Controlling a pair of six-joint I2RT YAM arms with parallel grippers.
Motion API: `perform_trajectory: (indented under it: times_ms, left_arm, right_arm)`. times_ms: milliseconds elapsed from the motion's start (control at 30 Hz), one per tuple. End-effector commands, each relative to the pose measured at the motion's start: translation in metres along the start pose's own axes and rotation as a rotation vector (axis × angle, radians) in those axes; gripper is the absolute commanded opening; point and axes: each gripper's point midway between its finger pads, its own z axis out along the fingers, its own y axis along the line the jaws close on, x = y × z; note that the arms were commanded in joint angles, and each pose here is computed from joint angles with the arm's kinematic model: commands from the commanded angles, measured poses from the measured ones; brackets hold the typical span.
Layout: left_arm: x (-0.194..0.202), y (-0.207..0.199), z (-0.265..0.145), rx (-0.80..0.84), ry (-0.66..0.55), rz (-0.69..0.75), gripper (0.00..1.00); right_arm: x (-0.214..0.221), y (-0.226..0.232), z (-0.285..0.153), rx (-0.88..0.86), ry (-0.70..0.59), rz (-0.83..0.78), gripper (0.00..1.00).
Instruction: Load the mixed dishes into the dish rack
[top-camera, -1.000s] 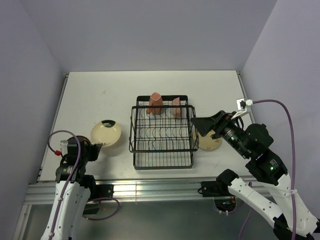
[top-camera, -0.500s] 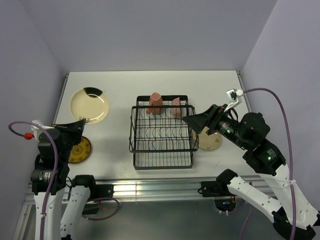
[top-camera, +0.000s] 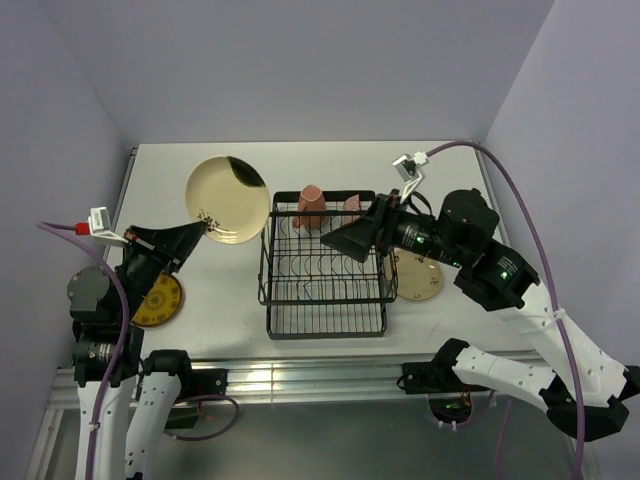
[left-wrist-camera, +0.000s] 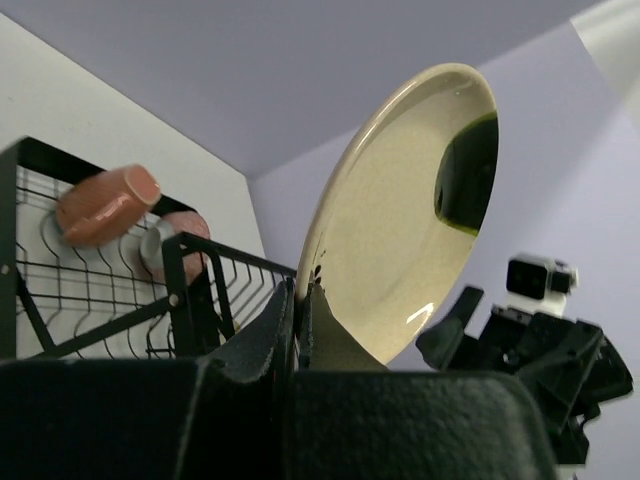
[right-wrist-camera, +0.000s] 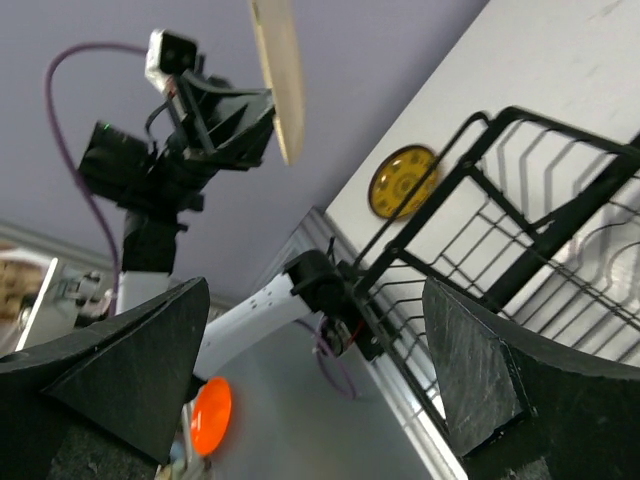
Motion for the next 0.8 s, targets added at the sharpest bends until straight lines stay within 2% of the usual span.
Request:
perform_trajectory:
  times_ms: [0,267,500,767]
  left_arm:
    - [0.014,-0.041,-0.008,0.211,0.098,0.021,0.00]
    - [0.038,-0.035,-0.006,0.279,0.236,-0.030,0.00]
    - [0.046,-0.035,-0.010,0.311,0.275,-0.047,0.00]
    - [0.052,-0.035,-0.015,0.329,0.303,-0.053,0.00]
  right_arm:
    - [-0.012,0.041,0.005,-0.123,-0.014,-0.064,0.94]
    - [-0.002,0.057,0.040,-0.118,0.035,-0.118,0.92]
    - [-0.009,0.068,0.056,-0.125,0.020,-0.126,0.90]
    - [-0.008,0.074,0.075,-0.140,0.026,-0.117,0.77]
